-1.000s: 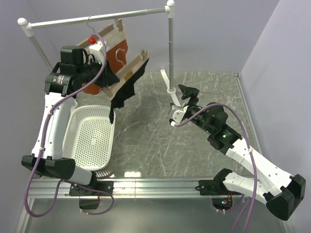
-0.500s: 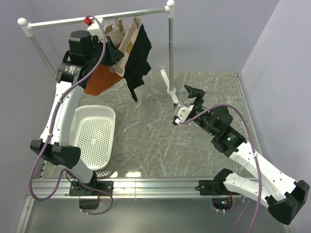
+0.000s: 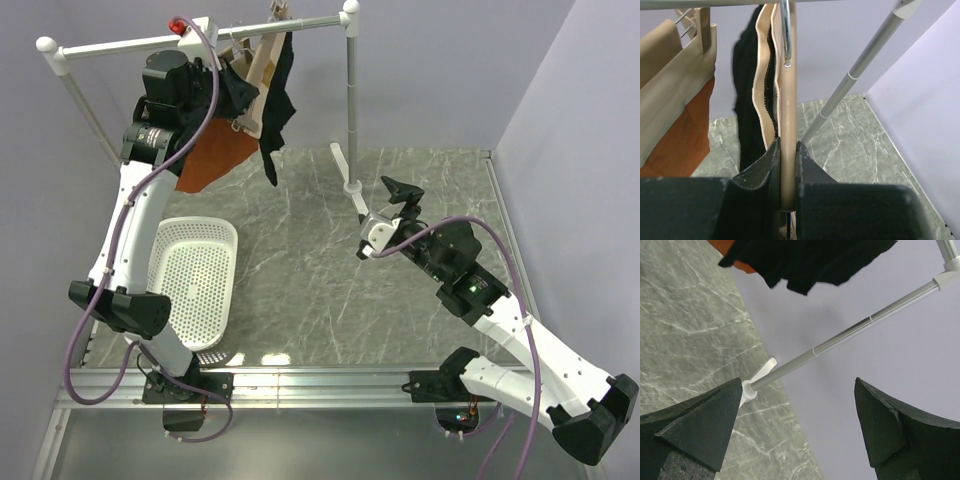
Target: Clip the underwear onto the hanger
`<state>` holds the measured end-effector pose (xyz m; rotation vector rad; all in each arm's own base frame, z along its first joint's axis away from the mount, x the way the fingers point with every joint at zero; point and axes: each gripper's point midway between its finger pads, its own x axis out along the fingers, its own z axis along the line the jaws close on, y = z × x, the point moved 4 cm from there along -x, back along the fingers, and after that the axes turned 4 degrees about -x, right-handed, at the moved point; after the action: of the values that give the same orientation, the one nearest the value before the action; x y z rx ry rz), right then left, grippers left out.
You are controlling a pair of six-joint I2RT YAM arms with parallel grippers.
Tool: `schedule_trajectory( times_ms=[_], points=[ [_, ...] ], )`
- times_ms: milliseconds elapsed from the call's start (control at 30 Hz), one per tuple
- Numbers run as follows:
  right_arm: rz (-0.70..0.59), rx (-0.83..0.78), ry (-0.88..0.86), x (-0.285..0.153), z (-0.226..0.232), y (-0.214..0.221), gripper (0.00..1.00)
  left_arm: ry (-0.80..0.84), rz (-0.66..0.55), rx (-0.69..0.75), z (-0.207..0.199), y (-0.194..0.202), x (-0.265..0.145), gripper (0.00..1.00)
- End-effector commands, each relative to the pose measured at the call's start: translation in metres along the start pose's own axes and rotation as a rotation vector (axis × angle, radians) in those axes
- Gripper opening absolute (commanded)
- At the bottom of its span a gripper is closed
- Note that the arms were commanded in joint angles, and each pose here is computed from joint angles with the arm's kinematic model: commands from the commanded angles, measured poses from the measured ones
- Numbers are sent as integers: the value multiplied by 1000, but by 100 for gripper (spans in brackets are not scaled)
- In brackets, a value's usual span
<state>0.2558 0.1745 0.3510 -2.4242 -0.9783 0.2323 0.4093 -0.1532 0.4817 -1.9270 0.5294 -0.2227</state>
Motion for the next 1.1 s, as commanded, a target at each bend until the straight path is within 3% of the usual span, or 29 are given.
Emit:
schedule_trajectory(
  times_ms=[0,533,600,633,733,867,1000,1067],
  points=[
    [-20,-8,45,-6,-9,-4,100,39,-135,29,-17,-38,-7,0],
    [-17,-12,40,-11,-3,-1,100,5,-78,38,4,-13,31,0],
    [-15,-14,41,-11,-3,0,100,6,-56,36,6,-5,33,6],
    [-14,-12,42,-11,-3,0,100,6,-51,38,6,-4,33,16],
    [-7,-1,41,-12,-4,0,100,6,-45,50,7,-1,31,30],
    [11,9,39,-14,-4,2,100,1,-69,87,3,-13,23,38],
    [19,22,45,-16,-8,1,100,-4,-119,121,-1,-26,8,54],
    [25,27,45,-18,-9,1,100,7,-169,142,-8,-37,-5,70]
  ],
)
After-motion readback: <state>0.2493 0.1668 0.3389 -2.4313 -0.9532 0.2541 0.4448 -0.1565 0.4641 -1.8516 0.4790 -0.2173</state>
